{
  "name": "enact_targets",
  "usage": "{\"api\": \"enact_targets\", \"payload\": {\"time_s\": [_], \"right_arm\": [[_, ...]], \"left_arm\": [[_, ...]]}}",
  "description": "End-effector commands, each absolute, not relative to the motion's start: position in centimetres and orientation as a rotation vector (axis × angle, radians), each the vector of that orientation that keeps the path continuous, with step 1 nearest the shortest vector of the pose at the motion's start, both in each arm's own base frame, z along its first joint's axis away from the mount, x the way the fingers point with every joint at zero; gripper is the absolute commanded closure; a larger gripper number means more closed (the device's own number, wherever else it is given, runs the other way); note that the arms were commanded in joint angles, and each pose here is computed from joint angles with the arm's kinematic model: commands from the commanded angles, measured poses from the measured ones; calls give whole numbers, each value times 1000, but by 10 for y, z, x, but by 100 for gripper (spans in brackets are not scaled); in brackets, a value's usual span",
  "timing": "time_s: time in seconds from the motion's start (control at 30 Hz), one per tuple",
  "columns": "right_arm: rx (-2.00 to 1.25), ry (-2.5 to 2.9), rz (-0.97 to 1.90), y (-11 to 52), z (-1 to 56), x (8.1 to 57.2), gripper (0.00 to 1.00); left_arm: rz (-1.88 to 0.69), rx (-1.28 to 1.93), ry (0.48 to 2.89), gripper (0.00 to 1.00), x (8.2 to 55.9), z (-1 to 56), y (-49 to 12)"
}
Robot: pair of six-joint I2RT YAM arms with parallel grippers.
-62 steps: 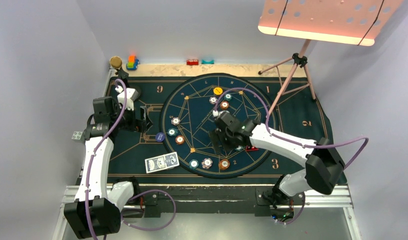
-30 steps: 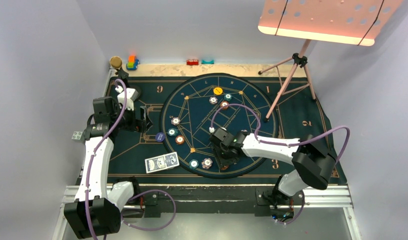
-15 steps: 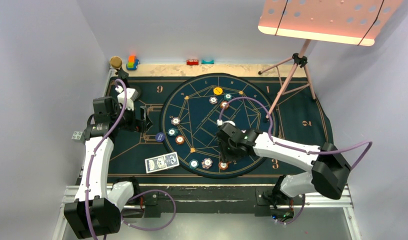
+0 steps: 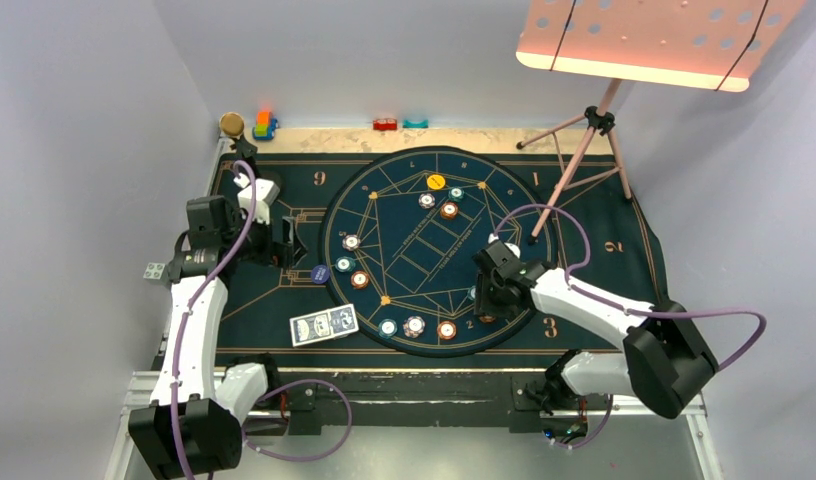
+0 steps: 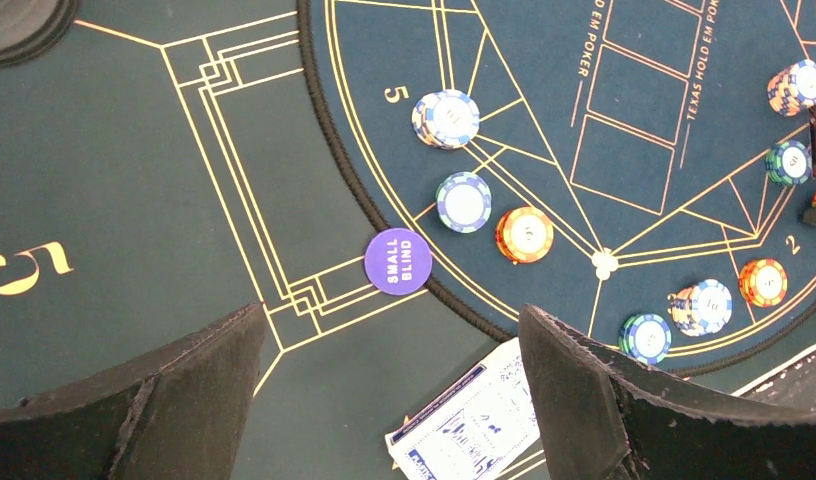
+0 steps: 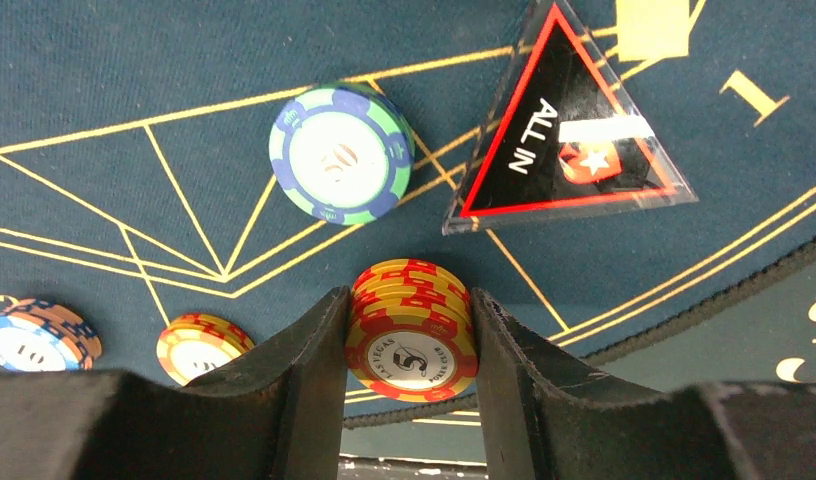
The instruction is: Distribute texas hold em gaming equipment
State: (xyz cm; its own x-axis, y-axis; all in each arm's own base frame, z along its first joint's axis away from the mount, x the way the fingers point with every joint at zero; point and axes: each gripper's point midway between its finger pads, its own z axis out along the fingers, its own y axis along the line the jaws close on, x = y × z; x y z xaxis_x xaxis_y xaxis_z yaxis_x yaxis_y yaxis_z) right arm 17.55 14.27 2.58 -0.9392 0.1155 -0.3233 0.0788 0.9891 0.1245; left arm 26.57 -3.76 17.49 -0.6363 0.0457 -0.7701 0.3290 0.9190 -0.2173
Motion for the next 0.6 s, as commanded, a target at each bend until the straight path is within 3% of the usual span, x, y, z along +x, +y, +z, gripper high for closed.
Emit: {"api": "enact_targets", "payload": {"time_s": [0.0,0.1,0.13,0.57], "right_arm": [[198,2765,219,154,27,189,55],[204,2779,213,155,24,190,17],[204,2778,214,155,25,190,9],[148,2608,278,157,109,213,2]], "left_arm": [[-473,386,2180,0,263,181,-48],[-426,559,2181,0,255,174,-56],[-403,620,2193,0,252,169,-59],[-331,1344,2240,0,182,92,-78]]}}
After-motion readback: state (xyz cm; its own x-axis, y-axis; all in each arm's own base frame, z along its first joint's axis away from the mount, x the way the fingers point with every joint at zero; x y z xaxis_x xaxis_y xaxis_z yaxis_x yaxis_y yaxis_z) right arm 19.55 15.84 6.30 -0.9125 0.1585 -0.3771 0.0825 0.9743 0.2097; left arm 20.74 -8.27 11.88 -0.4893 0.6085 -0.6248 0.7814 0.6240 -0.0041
